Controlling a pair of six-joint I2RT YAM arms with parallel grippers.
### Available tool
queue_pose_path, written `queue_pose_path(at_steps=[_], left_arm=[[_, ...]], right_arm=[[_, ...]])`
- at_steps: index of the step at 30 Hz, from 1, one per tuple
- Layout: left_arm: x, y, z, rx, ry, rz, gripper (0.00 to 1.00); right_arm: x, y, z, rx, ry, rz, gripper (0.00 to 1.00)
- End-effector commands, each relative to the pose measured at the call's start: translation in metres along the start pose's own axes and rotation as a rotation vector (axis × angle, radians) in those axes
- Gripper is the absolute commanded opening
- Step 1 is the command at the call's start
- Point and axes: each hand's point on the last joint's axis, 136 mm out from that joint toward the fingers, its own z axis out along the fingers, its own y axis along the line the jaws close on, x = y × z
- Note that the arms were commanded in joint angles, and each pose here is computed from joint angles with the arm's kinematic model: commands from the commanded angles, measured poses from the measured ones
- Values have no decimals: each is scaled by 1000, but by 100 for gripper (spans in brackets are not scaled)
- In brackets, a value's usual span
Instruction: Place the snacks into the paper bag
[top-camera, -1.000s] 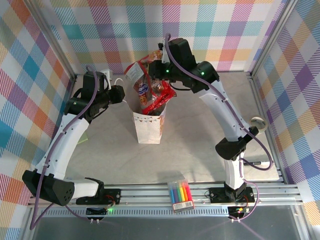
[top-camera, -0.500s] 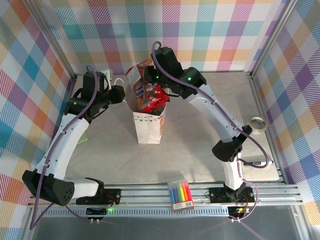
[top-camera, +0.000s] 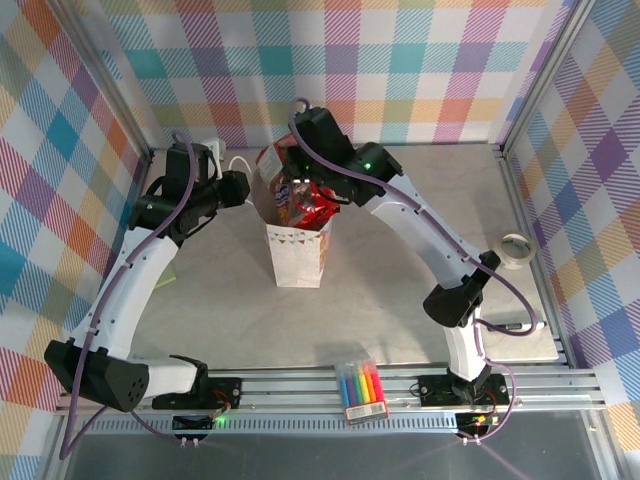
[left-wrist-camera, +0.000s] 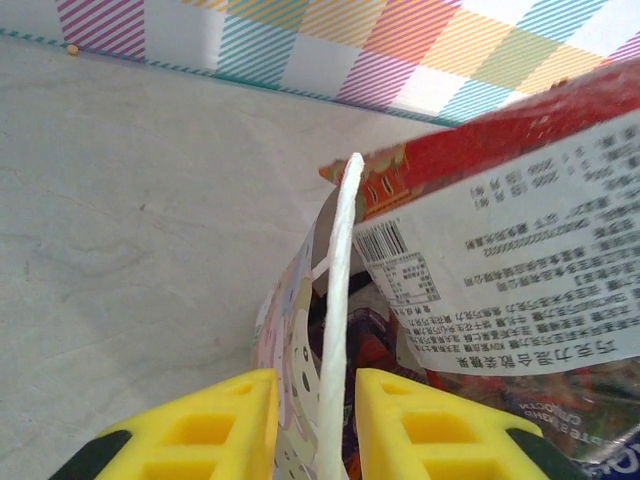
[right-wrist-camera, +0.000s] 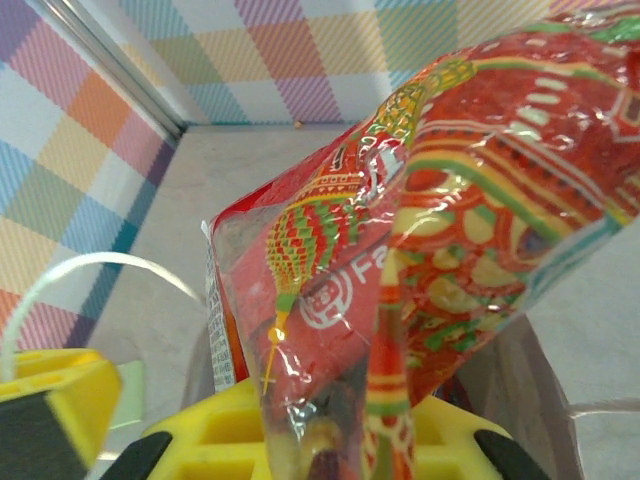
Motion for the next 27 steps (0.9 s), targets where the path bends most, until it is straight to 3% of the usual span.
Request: queue_pose_path(at_steps=[1,14,27], left_arm=[[-12,7,-5,-29,-35,-36,27],[-12,8,-3,-28,-31,-48,27],[-9,4,0,-1,-19,-58,27]], right_arm=[[-48,-3,-54,-27,-175,23,0],[-37,-20,-62,32,-153,8,0],[-13,-2,-37,-48,-45,13,0]])
